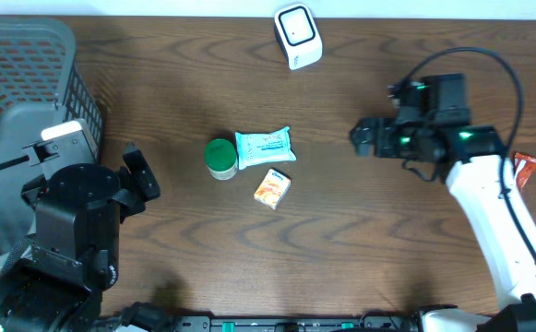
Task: Scan the item barcode
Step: 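Release the bar and move the right gripper left toward the orange pack, then grasp the small orange pack with the right gripper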
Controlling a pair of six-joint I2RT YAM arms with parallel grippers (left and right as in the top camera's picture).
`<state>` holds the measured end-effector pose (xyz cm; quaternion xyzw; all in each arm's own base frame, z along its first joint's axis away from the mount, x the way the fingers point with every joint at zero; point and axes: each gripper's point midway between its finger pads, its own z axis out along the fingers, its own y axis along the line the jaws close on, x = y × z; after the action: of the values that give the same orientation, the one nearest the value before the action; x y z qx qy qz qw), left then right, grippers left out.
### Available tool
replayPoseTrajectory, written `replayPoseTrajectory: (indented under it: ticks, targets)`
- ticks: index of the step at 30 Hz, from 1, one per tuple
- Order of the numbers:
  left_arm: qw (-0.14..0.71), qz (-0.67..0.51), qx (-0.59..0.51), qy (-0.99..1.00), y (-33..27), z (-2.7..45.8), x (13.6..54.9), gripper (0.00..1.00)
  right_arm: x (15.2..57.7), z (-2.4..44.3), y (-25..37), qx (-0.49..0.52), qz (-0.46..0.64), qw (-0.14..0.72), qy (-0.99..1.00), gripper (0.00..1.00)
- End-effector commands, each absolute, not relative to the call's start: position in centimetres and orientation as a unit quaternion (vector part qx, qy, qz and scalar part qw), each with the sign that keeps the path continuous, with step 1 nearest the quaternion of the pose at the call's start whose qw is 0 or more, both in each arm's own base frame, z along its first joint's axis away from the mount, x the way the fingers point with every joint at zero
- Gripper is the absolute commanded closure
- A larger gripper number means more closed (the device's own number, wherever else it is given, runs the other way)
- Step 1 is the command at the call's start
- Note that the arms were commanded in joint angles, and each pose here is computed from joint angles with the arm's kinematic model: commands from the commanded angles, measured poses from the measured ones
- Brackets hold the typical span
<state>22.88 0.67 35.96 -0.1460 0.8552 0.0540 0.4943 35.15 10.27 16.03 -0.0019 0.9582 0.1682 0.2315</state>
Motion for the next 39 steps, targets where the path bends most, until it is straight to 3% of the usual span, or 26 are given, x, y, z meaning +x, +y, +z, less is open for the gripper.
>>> replayPoseTrajectory:
  ticks: [1,13,21,25,39]
  targets:
    - [0.496,0.06,-0.151,0.853,1.0,36.0,22.9,0.02,34.9,15.4,12.2,0.008,0.157,0.219,0.963,0.01]
    - [0.496,0.06,-0.151,0.853,1.0,36.0,22.9,0.02,32.5,9.1,20.1,-0.086,0.159,0.133,0.975,0.01]
    - [0.496,0.06,-0.151,0.853,1.0,36.0,22.9,0.02,30.2,8.9,26.2,-0.328,0.153,0.173,0.916,0.01]
    - [0.496,0.06,-0.151,0.853,1.0,36.0,22.9,0.02,29.2,9.1,28.1,-0.402,0.149,0.19,0.884,0.01]
    - [0.496,0.06,-0.151,0.853,1.0,36.0,22.9,0.02,28.0,10.1,30.8,-0.412,0.22,0.19,0.864,0.01]
